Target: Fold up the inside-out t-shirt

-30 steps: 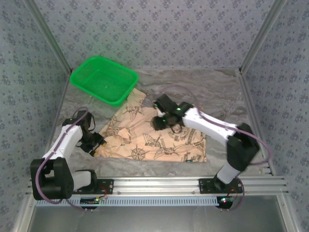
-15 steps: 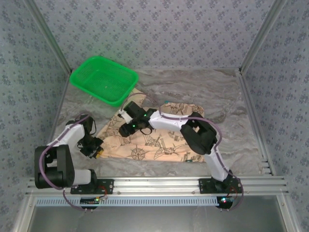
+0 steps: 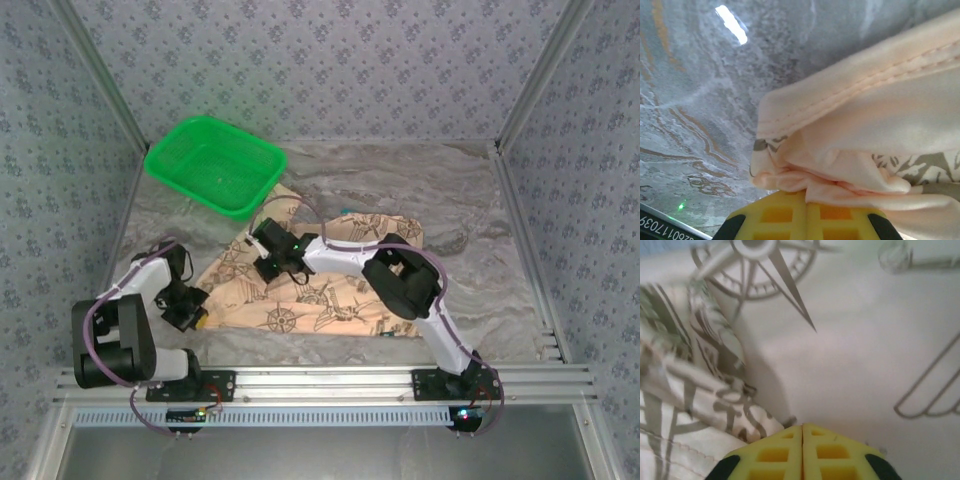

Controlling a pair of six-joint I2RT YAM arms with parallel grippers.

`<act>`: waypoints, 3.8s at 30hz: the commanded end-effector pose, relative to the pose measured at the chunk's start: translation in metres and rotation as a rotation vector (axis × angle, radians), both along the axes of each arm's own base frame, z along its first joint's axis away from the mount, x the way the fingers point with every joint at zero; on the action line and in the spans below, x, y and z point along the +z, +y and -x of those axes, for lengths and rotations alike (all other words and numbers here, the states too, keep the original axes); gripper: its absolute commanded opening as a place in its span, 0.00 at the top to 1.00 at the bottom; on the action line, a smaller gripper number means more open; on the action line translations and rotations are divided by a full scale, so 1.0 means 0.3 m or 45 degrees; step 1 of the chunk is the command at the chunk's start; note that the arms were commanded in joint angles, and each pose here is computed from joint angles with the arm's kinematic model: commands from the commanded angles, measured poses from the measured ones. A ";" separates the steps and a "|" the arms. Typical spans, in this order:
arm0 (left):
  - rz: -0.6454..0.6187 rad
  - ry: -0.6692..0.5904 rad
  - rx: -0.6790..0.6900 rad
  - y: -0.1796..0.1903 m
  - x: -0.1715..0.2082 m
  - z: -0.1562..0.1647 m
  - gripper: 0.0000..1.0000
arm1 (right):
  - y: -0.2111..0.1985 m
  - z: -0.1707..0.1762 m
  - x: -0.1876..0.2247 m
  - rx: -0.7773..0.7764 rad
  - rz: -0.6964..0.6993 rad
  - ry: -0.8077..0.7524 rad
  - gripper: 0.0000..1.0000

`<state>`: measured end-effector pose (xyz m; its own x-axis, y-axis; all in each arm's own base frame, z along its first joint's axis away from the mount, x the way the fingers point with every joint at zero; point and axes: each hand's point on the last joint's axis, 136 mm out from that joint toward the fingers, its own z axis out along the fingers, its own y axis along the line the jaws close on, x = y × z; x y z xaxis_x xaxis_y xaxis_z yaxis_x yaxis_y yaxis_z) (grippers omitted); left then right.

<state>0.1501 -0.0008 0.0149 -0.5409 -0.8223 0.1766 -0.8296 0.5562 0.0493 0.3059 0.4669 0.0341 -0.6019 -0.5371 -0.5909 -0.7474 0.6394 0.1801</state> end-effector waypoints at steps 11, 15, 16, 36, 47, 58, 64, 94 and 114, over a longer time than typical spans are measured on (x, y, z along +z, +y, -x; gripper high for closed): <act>0.037 -0.076 0.006 -0.010 0.090 -0.031 0.63 | 0.084 0.098 0.183 0.250 -0.211 0.142 0.54; 0.073 -0.113 0.028 -0.029 0.144 -0.049 0.62 | 0.086 0.110 0.138 0.195 -0.149 0.156 0.53; 0.079 -0.118 0.031 -0.033 0.150 -0.048 0.63 | 0.083 0.115 0.120 0.186 -0.124 0.154 0.52; -0.049 0.042 0.059 0.028 -0.019 0.038 1.00 | 0.026 0.049 0.155 0.063 -0.160 0.153 0.87; -0.123 0.029 0.076 0.066 0.004 0.050 1.00 | -0.116 -0.060 0.081 -0.200 -0.086 0.122 0.89; 0.003 -0.118 0.024 0.015 0.111 -0.018 0.63 | -0.263 0.047 0.263 -0.216 -0.031 0.055 0.61; -0.091 -0.300 -0.295 0.025 0.283 -0.131 0.55 | -0.511 0.302 0.145 -0.348 0.149 0.248 0.61; 0.097 -0.741 -1.040 -0.533 0.360 -0.635 0.19 | -1.157 0.503 0.144 -1.328 0.187 0.575 0.50; 0.073 -0.918 -1.431 -0.814 0.233 -1.102 0.11 | -1.440 -0.242 0.183 -1.156 -0.061 0.386 0.46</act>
<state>0.4694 -0.2461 0.0838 -0.9144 0.0900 -0.3947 0.2261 0.9223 -0.3135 0.3659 0.0291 0.0895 -0.8941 0.3026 -0.3302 0.2017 0.9303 0.3062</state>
